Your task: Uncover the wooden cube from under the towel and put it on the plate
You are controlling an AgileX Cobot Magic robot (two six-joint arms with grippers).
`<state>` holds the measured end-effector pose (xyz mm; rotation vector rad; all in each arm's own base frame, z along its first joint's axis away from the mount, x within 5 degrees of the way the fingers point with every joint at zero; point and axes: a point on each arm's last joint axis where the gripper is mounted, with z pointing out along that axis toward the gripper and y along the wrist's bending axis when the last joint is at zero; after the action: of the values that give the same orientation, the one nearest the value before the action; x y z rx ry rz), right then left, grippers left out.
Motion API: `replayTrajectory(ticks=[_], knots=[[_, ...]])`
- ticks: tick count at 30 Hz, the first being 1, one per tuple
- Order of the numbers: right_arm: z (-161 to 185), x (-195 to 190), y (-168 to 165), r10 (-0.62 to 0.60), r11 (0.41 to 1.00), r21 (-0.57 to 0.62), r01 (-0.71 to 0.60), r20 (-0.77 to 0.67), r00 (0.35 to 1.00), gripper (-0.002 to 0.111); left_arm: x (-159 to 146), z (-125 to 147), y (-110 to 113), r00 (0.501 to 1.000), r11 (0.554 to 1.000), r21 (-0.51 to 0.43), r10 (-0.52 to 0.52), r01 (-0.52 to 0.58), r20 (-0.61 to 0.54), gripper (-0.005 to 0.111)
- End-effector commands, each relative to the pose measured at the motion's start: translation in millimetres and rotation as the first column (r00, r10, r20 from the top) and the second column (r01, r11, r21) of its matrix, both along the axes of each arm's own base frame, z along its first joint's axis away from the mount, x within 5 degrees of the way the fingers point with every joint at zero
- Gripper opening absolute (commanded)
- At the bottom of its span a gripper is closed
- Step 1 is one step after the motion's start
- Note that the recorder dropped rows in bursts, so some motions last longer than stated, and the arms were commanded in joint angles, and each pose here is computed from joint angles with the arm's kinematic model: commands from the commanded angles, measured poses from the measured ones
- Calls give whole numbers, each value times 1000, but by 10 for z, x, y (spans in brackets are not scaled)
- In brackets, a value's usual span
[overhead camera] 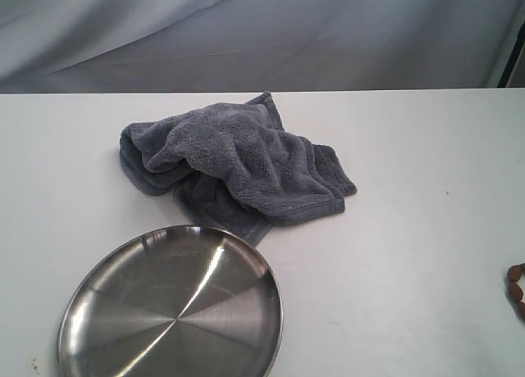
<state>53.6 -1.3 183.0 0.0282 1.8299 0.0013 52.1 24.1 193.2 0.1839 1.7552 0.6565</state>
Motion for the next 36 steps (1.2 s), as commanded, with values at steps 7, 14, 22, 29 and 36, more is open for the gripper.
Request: replayTrajectory(ticks=[7, 14, 22, 29, 36], knots=[[-7, 0, -1, -1, 1000, -2, 1, 5, 1000, 0, -1, -5, -3, 1000, 1000, -9, 0, 0, 9, 1], [-7, 0, -1, -1, 1000, -2, 1, 5, 1000, 0, -1, -5, -3, 1000, 1000, -9, 0, 0, 9, 1], [-7, 0, -1, -1, 1000, -2, 1, 5, 1000, 0, -1, -5, -3, 1000, 1000, -9, 0, 0, 9, 1], [58, 14, -9, 5, 998, -55, -1, 76, 997, 0, -1, -5, -3, 1000, 1000, -9, 0, 0, 9, 1], [271, 28, 15, -7, 996, 90, -21, 308, 951, 0, -1, -5, -3, 1000, 1000, -9, 0, 0, 9, 1]])
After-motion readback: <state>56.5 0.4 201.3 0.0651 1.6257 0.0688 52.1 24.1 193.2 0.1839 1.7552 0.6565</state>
